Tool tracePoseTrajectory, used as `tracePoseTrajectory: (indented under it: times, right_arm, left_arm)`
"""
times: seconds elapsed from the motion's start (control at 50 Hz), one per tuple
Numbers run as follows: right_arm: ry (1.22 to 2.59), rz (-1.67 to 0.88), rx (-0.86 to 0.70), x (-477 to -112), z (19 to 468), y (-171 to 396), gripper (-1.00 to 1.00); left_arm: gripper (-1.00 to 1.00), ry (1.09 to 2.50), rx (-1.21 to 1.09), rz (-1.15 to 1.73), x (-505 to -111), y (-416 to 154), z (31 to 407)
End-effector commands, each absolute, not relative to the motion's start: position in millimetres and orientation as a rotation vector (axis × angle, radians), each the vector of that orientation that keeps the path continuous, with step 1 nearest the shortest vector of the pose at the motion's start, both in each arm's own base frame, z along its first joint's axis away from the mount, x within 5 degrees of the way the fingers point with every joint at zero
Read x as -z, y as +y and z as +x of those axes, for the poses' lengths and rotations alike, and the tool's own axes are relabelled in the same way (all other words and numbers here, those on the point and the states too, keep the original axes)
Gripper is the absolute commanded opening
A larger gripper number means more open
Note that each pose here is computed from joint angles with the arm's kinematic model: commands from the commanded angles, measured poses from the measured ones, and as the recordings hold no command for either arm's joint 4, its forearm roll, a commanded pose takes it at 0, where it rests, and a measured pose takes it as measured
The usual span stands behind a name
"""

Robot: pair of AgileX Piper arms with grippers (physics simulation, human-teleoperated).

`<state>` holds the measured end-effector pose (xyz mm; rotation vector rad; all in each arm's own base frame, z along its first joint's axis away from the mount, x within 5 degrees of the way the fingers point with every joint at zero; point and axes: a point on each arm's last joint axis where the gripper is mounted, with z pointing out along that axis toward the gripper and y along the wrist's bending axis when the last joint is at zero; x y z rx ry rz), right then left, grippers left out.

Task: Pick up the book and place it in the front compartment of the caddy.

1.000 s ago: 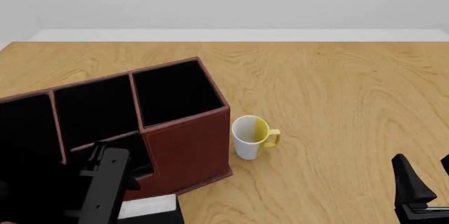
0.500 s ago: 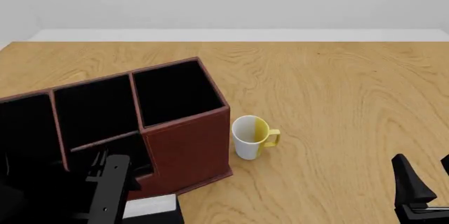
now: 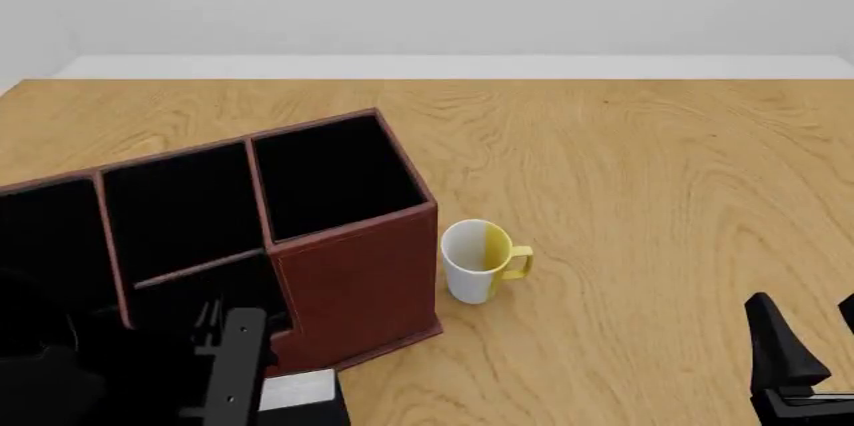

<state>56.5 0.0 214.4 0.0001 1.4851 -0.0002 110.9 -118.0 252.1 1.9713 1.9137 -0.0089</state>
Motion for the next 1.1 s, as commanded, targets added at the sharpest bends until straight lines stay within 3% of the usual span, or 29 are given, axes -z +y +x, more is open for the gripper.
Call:
tracePoseTrajectory:
  times: [0.02, 0.5, 0.52, 0.76, 1.1]
  right_arm:
    - [1.485, 0.0, 0.0, -214.4, 56.5, 0.0, 1.0]
    - [1.485, 0.0, 0.001, -214.4, 56.5, 0.0, 1.0]
    - [1.485, 0.0, 0.0, -214.4, 56.5, 0.0, 1.0]
    - [1.485, 0.0, 0.0, -214.4, 56.5, 0.0, 1.0]
    - [1.485, 0.0, 0.0, -214.4, 56.5, 0.0, 1.0]
  left_arm:
    - [1.0, 1.934, 0.017, 1.956, -237.8, -119.7, 111.1]
    - [1.0, 1.952, 0.014, 1.95, -224.4, -119.8, 113.7]
    - [-1.0, 1.917, -0.007, 1.941, -227.6, -116.7, 117.9]
    - [-1.0, 1.895, 0.023, 1.959, -235.3, -119.0, 106.3]
    - [-1.0, 1.763, 0.095, 1.921, -285.3, -126.1, 88.0]
